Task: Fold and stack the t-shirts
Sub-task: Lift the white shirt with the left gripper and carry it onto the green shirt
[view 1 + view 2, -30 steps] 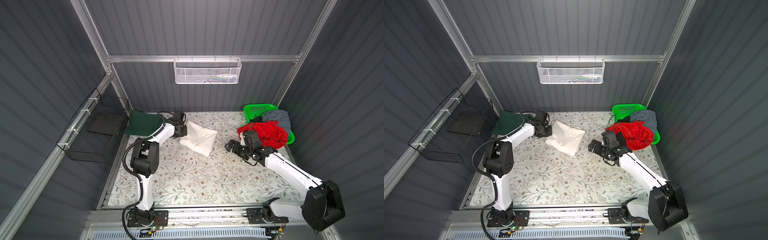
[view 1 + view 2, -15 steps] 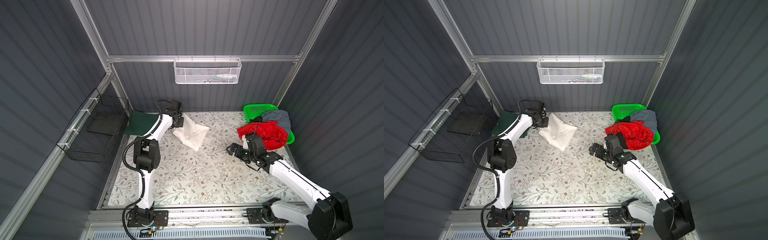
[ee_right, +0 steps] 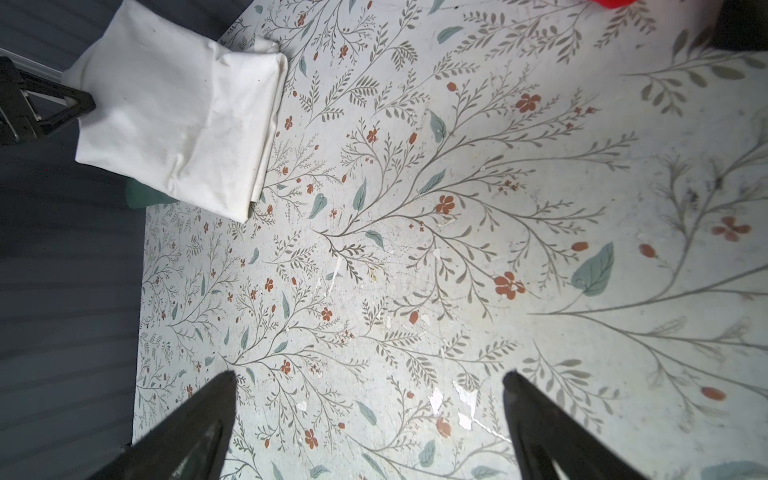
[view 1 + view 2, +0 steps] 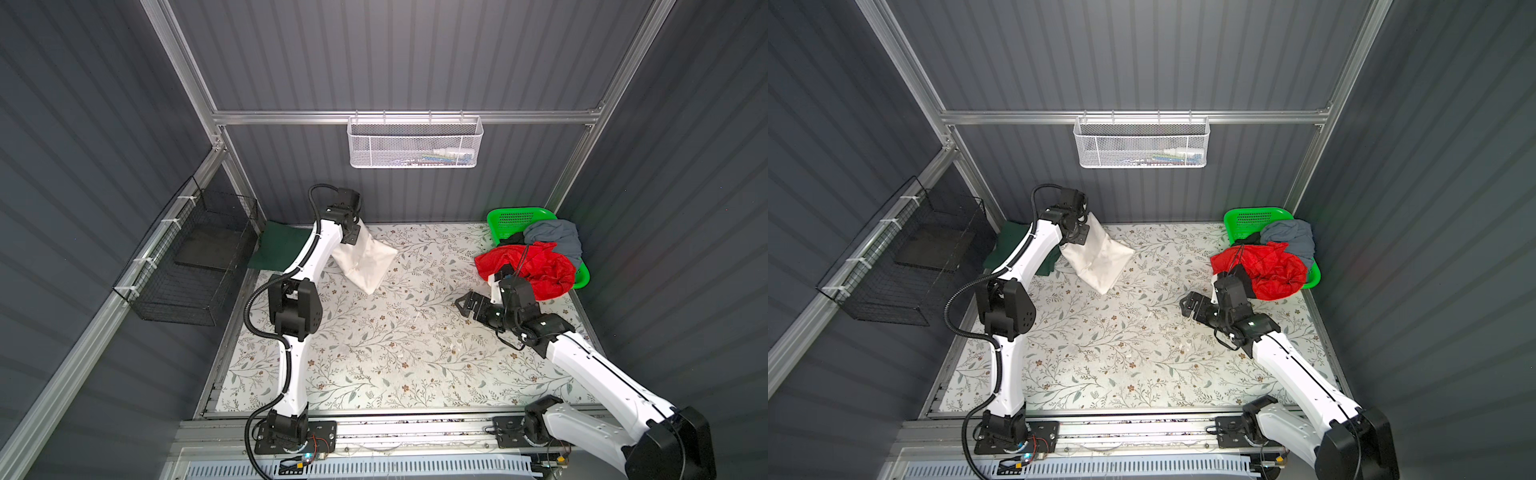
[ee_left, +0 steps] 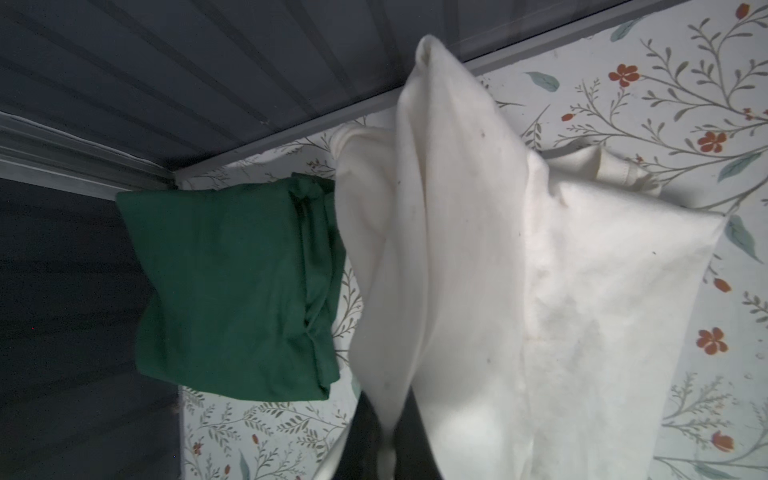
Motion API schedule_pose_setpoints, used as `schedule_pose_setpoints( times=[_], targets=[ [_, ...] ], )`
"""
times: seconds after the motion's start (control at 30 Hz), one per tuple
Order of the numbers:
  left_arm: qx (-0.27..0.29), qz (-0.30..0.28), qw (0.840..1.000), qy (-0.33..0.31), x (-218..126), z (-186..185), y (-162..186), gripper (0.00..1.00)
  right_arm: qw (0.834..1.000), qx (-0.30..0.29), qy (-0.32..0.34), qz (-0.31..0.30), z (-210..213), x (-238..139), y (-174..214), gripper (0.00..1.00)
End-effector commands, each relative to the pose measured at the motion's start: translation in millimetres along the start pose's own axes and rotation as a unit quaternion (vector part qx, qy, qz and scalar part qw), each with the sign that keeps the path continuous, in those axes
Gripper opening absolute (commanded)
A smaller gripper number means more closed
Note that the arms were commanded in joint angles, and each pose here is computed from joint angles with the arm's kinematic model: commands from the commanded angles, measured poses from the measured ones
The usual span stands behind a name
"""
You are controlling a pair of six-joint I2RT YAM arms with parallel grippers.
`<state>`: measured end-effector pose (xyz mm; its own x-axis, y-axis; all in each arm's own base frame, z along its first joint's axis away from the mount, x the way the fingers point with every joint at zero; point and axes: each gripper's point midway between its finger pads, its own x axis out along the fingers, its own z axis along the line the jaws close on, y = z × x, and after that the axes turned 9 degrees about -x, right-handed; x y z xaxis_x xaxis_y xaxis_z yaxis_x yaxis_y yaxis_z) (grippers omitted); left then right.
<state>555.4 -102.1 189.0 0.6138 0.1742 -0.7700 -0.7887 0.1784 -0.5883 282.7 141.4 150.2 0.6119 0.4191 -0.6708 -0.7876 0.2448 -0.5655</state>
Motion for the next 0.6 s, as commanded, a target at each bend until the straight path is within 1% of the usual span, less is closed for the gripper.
schedule_pose_setpoints(
  times=[0.0, 0.17, 0.33, 0.43, 0.57],
  targets=[
    [0.01, -0.026, 0.998, -0.059, -11, 37, -18, 0.0, 1.0, 0.001, 0.015, 0.006, -10, -2, 8, 0.99],
    [0.024, -0.061, 0.989, -0.134, -22, 66, -39, 0.0, 1.0, -0.004, 0.017, 0.009, -11, -5, 10, 0.99],
    [0.018, -0.11, 0.973, -0.201, -45, 94, -66, 0.0, 1.0, -0.008, 0.019, 0.007, -13, -8, 11, 0.99],
    [0.019, -0.132, 0.965, -0.225, -54, 106, -79, 0.0, 1.0, -0.008, 0.019, 0.007, -14, -9, 13, 0.99],
    [0.009, -0.14, 0.959, -0.244, -57, 124, -85, 0.0, 1.0, -0.006, 0.019, 0.007, -16, -9, 15, 0.99]
  ],
)
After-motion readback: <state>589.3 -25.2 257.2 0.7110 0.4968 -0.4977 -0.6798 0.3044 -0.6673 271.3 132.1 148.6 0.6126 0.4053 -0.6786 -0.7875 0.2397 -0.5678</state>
